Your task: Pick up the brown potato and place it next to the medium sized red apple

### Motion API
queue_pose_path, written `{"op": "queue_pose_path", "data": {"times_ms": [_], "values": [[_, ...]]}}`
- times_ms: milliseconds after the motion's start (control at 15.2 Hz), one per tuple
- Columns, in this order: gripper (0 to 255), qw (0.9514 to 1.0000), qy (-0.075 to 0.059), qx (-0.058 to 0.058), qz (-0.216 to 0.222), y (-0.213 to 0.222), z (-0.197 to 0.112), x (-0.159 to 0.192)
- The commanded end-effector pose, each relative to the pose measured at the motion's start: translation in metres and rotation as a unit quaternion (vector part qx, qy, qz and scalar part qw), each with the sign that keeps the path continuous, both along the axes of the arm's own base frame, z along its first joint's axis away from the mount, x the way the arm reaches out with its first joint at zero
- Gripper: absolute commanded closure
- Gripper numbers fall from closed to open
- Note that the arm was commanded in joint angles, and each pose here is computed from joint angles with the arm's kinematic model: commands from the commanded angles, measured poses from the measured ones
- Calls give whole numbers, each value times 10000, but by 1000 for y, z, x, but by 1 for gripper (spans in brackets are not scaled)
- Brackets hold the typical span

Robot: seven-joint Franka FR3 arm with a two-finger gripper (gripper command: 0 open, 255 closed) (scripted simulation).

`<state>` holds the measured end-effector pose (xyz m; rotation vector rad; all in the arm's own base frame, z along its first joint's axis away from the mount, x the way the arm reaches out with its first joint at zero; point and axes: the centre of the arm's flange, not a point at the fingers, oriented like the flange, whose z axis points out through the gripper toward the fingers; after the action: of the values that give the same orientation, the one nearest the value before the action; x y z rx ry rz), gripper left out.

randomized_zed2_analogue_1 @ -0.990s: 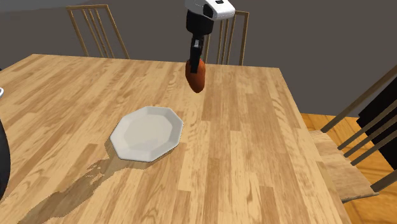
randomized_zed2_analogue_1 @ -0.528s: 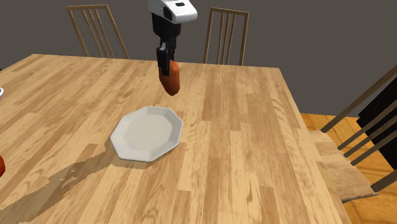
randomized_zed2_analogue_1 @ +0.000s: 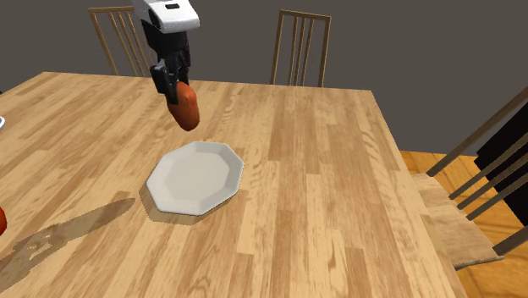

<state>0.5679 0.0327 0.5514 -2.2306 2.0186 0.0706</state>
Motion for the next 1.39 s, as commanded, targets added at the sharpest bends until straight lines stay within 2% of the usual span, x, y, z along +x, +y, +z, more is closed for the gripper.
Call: {"op": "queue_pose_path", "data": {"times_ms": [0, 1320], "values": [[255, 10000, 1, -1, -8, 24, -1, -8], [255, 10000, 1, -1, -8, 274, -1, -95]]}}
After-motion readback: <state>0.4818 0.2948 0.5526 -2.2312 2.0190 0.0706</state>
